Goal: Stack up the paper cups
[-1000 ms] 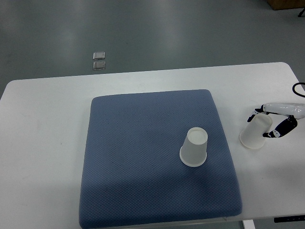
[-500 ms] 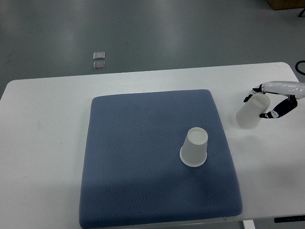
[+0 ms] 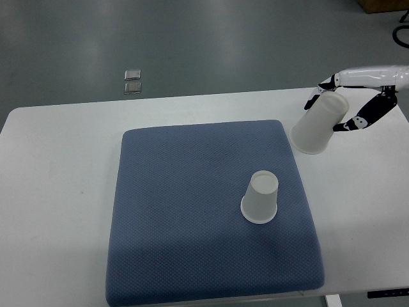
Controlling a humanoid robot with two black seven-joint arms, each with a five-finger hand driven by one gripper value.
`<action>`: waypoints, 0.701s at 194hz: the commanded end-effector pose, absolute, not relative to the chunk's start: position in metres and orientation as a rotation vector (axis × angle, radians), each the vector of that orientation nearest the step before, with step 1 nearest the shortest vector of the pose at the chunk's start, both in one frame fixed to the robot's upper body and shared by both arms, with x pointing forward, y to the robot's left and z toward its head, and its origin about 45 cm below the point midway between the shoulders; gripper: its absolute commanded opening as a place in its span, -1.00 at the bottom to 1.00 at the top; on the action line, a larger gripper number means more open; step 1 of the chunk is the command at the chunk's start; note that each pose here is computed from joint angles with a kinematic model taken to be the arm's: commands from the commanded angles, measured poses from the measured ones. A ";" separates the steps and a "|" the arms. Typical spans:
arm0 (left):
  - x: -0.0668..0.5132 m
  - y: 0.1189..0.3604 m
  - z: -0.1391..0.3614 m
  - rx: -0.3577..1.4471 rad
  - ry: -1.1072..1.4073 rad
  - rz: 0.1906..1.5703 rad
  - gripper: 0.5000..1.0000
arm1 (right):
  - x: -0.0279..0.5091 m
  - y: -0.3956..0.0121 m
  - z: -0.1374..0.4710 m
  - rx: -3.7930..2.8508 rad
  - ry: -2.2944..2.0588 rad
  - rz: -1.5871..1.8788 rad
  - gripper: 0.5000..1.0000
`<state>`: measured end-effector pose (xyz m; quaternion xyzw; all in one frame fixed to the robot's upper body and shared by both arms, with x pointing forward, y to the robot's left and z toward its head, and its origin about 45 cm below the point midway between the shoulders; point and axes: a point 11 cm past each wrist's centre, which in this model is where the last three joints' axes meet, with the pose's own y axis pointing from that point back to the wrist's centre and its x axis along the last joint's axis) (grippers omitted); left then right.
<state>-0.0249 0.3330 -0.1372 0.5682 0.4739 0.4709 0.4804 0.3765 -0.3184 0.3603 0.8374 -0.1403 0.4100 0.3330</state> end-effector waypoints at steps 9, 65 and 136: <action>-0.025 0.333 -0.137 1.386 1.156 1.149 1.00 | 0.360 -0.291 0.371 2.246 -0.263 1.108 -0.23; -0.025 0.333 -0.137 1.386 1.156 1.149 1.00 | 0.351 -0.272 0.363 2.284 -0.194 1.103 -0.22; -0.025 0.333 -0.137 1.386 1.156 1.149 1.00 | 0.346 -0.252 0.341 2.314 -0.140 1.061 -0.22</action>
